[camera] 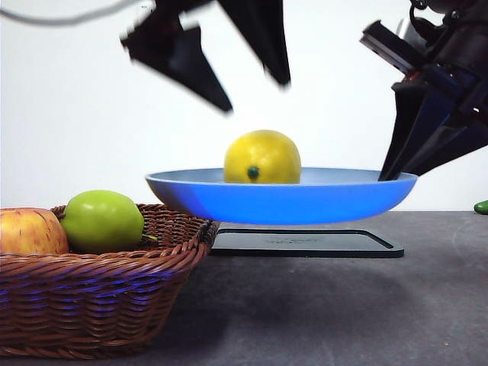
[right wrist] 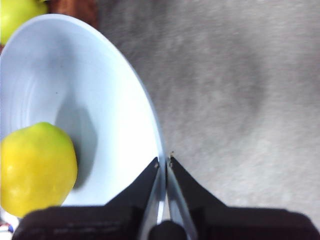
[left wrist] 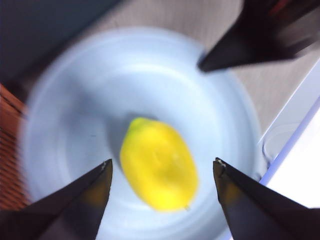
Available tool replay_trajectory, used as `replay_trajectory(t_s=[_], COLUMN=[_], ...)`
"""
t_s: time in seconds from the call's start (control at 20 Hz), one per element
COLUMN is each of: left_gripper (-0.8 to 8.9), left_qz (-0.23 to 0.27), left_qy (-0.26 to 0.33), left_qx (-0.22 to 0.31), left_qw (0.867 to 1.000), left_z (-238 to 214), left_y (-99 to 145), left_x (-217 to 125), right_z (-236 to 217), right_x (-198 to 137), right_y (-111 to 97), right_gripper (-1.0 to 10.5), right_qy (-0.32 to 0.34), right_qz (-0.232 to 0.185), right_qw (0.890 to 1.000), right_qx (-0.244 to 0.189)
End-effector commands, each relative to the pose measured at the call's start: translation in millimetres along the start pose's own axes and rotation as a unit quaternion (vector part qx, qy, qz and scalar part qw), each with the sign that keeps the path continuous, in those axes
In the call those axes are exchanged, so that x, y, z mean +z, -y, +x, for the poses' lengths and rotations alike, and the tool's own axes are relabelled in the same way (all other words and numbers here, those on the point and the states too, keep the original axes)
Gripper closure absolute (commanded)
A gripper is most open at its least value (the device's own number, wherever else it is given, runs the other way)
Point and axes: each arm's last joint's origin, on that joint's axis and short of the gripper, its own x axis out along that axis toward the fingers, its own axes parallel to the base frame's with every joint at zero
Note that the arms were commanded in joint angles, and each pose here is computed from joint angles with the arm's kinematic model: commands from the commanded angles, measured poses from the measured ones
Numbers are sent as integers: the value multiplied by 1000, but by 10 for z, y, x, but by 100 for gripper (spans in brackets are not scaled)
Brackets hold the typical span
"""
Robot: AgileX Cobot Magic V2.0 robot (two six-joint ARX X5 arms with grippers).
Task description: Take the lemon from the basket,put the lemon in the plate,hand out the plate
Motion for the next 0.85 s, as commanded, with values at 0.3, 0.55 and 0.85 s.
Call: replay_trajectory(t_s=[0.3,0.55,0.85], left_gripper=[464,464,464], left_qz=[12,10,2], left_qy=[92,130,129], left_qx=[-17,-25,-13], left_qw=[996,991,992], left_z=[-883,-1272,-1350], left_y=[68,55,39], left_x=[52,-100,-160], right_z=[8,114,395], right_x=[544,1138,1766], right_y=[58,130,399], right_gripper=[944,944,944], right_qy=[29,50,63], right_qz=[5,7,30], right_qw=[1000,999,997], right_qx=[-7,-15,-25])
